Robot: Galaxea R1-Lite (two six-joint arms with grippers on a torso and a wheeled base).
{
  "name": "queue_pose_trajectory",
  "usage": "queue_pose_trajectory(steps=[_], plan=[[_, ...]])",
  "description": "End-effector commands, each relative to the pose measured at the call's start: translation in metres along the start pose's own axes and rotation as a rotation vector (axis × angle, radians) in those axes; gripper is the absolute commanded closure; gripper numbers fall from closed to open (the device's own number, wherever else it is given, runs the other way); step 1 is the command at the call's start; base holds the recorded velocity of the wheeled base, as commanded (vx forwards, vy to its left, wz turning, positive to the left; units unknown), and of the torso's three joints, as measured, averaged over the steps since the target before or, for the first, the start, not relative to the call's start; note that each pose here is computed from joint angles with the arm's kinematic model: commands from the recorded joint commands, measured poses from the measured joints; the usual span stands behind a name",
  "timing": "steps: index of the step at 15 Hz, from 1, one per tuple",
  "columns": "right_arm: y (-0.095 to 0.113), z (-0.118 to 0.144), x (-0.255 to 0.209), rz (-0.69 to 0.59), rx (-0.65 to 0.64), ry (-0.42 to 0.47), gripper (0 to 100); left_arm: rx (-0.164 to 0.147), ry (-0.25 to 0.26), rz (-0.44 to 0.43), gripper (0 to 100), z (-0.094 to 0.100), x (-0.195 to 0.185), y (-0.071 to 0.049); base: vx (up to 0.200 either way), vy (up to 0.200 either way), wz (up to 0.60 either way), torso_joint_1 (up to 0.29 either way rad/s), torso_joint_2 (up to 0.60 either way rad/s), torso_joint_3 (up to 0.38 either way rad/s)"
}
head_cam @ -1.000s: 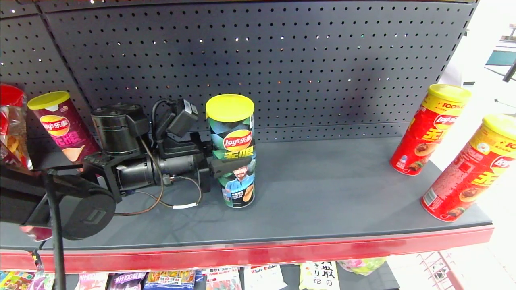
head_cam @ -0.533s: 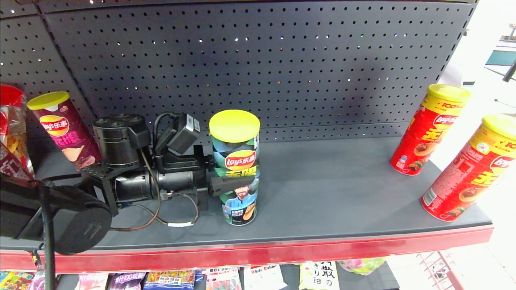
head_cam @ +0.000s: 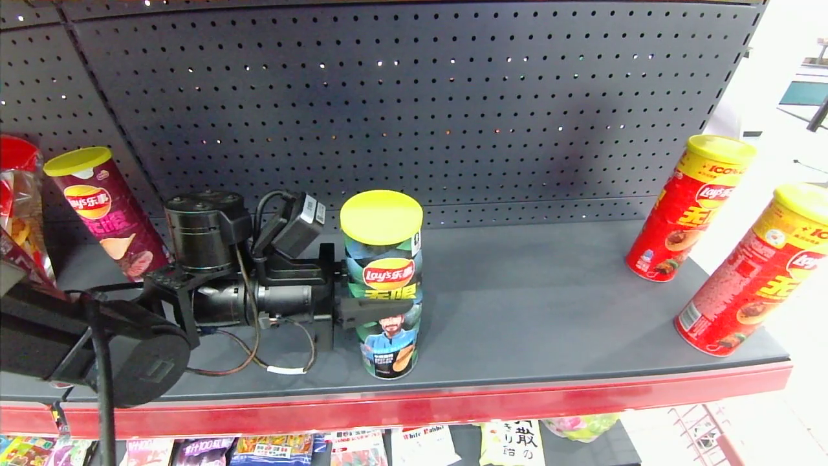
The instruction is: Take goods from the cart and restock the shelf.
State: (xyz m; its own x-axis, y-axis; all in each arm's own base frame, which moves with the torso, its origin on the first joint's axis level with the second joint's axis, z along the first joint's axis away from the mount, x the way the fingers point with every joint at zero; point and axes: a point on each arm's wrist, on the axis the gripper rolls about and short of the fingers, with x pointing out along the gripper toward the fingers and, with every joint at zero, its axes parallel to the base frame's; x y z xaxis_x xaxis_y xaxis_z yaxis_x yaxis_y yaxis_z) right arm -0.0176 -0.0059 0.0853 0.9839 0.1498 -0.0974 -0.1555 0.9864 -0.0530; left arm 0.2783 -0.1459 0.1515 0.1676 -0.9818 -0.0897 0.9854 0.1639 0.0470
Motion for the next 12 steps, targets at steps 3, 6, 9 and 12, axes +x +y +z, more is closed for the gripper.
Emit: queue_pose_trajectory(steps=[3,6,9,12], plan=[[0.0,-0.0001,0.0001,0.001,-0.001,0.003,100,-0.014,0.002,-0.043,100,-0.0062,0.0022,0.0022,0.0,0.0,0.0,0.0,0.0,0.0],[0.0,0.0,0.0001,0.0,0.0,0.002,100,0.006,-0.006,-0.085,100,-0.0077,0.0029,0.0039,0.0,0.0,0.0,0.0,0.0,0.0],[-0.0001,0.0003,0.0,-0.001,-0.004,0.002,100,0.034,-0.005,-0.09,100,-0.0118,0.0021,0.0078,0.0,0.0,0.0,0.0,0.0,0.0],[-0.0003,0.0003,0.0,-0.012,-0.004,0.002,100,0.039,-0.01,-0.095,100,-0.0086,0.0026,0.0064,0.0,0.0,0.0,0.0,0.0,0.0]])
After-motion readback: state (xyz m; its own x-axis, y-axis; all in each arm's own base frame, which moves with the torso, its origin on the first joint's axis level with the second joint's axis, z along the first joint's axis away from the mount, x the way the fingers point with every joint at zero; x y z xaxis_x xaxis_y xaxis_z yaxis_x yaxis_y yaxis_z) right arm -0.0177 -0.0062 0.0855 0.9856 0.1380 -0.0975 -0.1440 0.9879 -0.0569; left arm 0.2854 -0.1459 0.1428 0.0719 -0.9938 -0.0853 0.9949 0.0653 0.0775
